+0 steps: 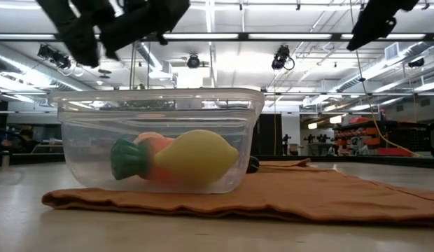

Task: Pick and placing Produce into tupperware
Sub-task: Put the black cherry into the transparent bin

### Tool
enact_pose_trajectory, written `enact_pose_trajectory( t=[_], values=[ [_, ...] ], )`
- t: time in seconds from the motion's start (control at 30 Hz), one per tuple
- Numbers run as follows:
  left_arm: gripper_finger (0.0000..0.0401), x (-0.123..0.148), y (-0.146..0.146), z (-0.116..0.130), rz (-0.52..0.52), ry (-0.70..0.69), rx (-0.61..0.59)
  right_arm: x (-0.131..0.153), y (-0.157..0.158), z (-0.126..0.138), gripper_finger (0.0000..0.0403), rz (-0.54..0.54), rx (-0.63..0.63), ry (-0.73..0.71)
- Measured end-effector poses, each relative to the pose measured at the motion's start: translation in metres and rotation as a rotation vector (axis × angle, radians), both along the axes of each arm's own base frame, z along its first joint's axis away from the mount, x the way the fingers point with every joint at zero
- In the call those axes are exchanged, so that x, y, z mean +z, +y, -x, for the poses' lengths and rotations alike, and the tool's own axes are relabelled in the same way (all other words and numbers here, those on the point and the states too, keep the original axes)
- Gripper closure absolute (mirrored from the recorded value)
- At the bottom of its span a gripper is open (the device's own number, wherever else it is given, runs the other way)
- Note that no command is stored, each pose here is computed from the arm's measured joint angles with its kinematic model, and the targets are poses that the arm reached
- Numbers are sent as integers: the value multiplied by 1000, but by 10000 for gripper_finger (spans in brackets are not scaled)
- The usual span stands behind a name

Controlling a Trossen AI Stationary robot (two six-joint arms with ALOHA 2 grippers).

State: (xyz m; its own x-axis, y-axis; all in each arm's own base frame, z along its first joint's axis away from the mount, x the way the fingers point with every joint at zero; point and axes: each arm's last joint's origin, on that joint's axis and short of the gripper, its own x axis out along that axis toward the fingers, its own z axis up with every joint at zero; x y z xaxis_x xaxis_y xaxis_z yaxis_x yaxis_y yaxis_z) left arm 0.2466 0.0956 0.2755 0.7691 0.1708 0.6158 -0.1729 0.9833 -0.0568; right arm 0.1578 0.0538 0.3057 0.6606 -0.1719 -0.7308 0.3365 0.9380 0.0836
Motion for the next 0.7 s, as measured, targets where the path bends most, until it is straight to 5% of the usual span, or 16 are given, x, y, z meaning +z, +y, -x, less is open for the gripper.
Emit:
enact_pose_trajectory(
  t=[0.37, 0.7],
  values=[
    [291, -38, -15, 18, 122, 141, -28, -14, -38, -61, 213, -32, 53, -12],
    [287, -60, -26, 19, 147, 280, -75, -69, -47, -114, 213, -40, 123, 158]
  ],
)
